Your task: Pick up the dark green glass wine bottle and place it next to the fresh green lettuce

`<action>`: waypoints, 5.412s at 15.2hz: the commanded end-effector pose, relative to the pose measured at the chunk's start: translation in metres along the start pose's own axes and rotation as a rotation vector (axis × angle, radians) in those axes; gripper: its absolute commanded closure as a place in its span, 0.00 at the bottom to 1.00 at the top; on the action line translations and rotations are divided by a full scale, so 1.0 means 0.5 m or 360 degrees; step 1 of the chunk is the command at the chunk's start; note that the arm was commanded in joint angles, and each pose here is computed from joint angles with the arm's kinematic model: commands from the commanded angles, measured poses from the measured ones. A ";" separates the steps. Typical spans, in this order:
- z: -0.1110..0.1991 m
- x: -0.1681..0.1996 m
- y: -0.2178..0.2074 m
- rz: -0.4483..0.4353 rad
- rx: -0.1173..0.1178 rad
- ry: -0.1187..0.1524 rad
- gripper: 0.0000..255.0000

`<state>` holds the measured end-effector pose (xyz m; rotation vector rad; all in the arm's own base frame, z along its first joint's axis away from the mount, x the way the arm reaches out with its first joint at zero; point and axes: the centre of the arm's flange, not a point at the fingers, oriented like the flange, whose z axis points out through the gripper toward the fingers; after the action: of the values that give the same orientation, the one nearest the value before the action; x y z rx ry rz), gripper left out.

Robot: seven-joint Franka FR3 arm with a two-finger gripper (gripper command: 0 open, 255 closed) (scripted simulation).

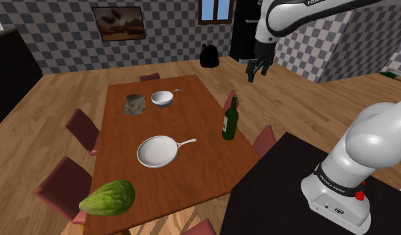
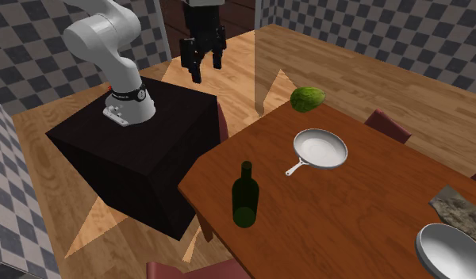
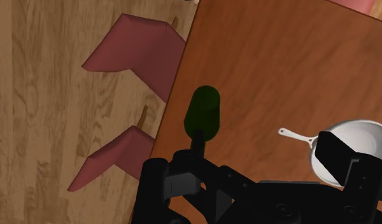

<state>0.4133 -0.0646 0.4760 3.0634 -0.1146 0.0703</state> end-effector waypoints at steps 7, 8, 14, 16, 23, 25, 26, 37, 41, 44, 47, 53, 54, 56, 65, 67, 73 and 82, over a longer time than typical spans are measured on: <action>0.174 0.116 0.057 -0.0058 0.0023 -0.0004 0.00; 0.196 0.130 0.063 -0.0065 0.0026 -0.0005 0.00; 0.326 0.217 0.098 -0.0107 0.0044 -0.0010 0.00; 0.369 0.246 0.109 -0.0122 0.0050 -0.0011 0.00; 0.459 0.270 0.117 -0.0134 0.0056 -0.0013 0.00; 0.480 0.270 0.116 -0.0134 0.0056 -0.0013 0.00; 0.486 0.270 0.116 -0.0134 0.0056 -0.0013 0.00; 0.486 0.270 0.116 -0.0134 0.0056 -0.0013 1.00; 0.486 0.270 0.116 -0.0134 0.0056 -0.0013 1.00; 0.476 0.271 0.117 -0.0134 0.0056 -0.0013 1.00; 0.444 0.272 0.119 -0.0134 0.0056 -0.0013 1.00; 0.381 0.275 0.124 -0.0134 0.0056 -0.0013 1.00; 0.371 0.276 0.124 -0.0134 0.0056 -0.0013 1.00; 0.350 0.277 0.126 -0.0134 0.0056 -0.0013 1.00; 0.255 0.281 0.133 -0.0134 0.0056 -0.0013 1.00; 0.234 0.282 0.134 -0.0134 0.0056 -0.0013 1.00; 0.171 0.286 0.139 -0.0134 0.0056 -0.0013 1.00; 0.076 0.290 0.146 -0.0134 0.0056 -0.0013 1.00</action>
<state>0.5537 -0.1521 0.4456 3.0992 0.0153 0.0554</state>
